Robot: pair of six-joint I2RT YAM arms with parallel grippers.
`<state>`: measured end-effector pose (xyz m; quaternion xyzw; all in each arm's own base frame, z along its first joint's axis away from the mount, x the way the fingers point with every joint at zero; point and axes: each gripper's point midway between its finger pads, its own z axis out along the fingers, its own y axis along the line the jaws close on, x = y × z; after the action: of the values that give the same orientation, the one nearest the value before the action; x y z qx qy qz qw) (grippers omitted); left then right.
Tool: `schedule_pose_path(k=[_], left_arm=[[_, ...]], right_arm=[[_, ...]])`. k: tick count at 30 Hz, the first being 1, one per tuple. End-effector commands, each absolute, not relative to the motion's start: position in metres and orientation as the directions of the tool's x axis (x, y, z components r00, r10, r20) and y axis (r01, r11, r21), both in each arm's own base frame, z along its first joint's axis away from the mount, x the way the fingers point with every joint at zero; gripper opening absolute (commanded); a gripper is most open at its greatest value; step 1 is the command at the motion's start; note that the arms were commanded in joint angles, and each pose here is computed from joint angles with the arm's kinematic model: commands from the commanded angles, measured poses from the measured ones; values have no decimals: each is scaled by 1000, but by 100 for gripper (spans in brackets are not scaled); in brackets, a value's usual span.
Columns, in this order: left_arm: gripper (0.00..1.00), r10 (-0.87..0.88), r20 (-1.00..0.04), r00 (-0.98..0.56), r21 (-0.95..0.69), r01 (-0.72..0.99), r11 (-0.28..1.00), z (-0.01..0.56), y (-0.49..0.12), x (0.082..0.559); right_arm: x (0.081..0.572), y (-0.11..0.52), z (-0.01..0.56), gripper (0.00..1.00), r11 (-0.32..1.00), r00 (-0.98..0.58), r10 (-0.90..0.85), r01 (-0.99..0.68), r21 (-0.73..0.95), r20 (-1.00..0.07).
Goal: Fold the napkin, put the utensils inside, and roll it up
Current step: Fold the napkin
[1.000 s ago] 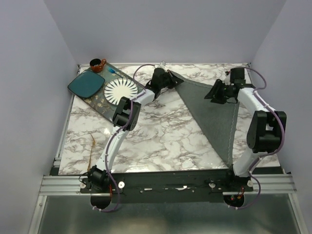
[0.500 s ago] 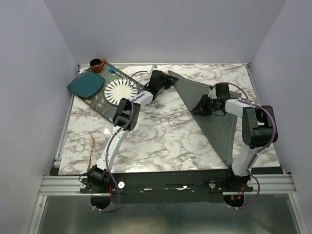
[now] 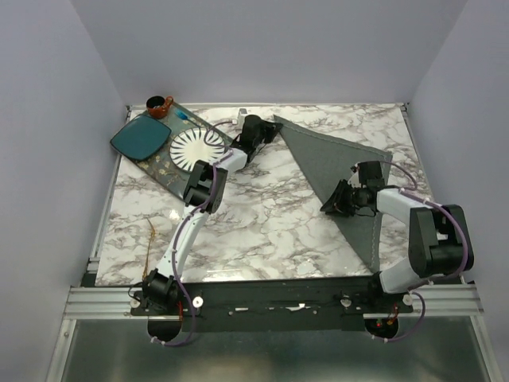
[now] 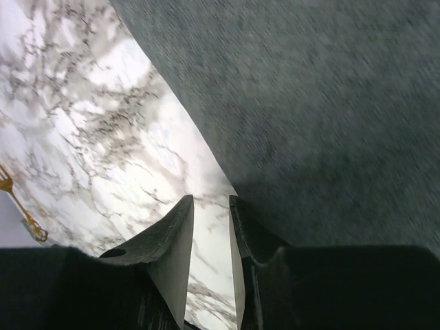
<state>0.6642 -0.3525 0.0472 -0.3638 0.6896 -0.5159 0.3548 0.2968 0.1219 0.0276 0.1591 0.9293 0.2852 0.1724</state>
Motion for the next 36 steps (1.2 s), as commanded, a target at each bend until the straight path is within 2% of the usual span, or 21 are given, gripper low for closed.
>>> schedule_pose_path(k=[1,4,7,9,10,11,12,13,14,16,17,19,20,23,25,31,34,36], left_arm=[[0,-901,-163,-402,-964,-128,232,34,-330,688],[0,-864,-229,-449,-967,1,255,70,-343,688],[1,-803,-311,-509,-950,127,287,117,-356,676],[9,-761,-332,-558,-942,153,298,123,-362,661],[18,-751,-345,-563,-938,198,283,156,-365,653],[21,-729,-354,-585,-935,204,290,150,-369,642],[24,-696,-374,-613,-927,263,266,181,-376,626],[26,-675,-389,-627,-921,282,269,188,-380,616],[26,-637,-406,-655,-914,271,303,170,-386,600],[23,-572,-441,-692,-898,328,294,193,-409,565],[20,-535,-430,-727,-900,303,312,172,-415,548],[14,-454,-442,-774,-894,336,297,174,-440,509],[12,-416,-435,-798,-893,323,314,157,-445,492],[6,-297,-452,-841,-873,348,342,138,-473,444],[3,-242,-459,-855,-863,365,348,126,-485,425],[2,-211,-396,-894,-856,276,436,78,-478,421],[2,-194,-432,-880,-837,312,449,84,-480,426],[2,-188,-445,-876,-835,331,439,97,-485,429]], right_arm=[[279,110,32,35,811,-872,422,242,532,-247],[278,101,43,35,824,-856,436,255,506,-277],[271,73,49,35,832,-809,497,341,437,-315],[257,62,46,36,820,-797,534,406,404,-284],[251,54,43,36,802,-773,574,463,378,-270],[241,53,43,36,793,-770,589,492,359,-247],[231,52,38,36,786,-766,601,514,342,-228],[228,42,36,35,750,-726,652,576,325,-218],[220,41,32,33,736,-715,669,601,311,-203],[211,38,27,30,703,-684,705,639,312,-188],[209,38,26,24,695,-676,713,648,310,-184],[203,34,24,18,671,-651,738,681,293,-176],[198,31,21,11,660,-640,749,700,271,-172],[180,17,12,4,624,-598,781,763,172,-181],[177,14,9,4,617,-588,785,770,161,-193],[169,18,8,3,537,-517,842,830,150,-151],[159,23,3,1,460,-450,887,878,133,-99],[157,23,4,1,436,-425,899,889,138,-103]])
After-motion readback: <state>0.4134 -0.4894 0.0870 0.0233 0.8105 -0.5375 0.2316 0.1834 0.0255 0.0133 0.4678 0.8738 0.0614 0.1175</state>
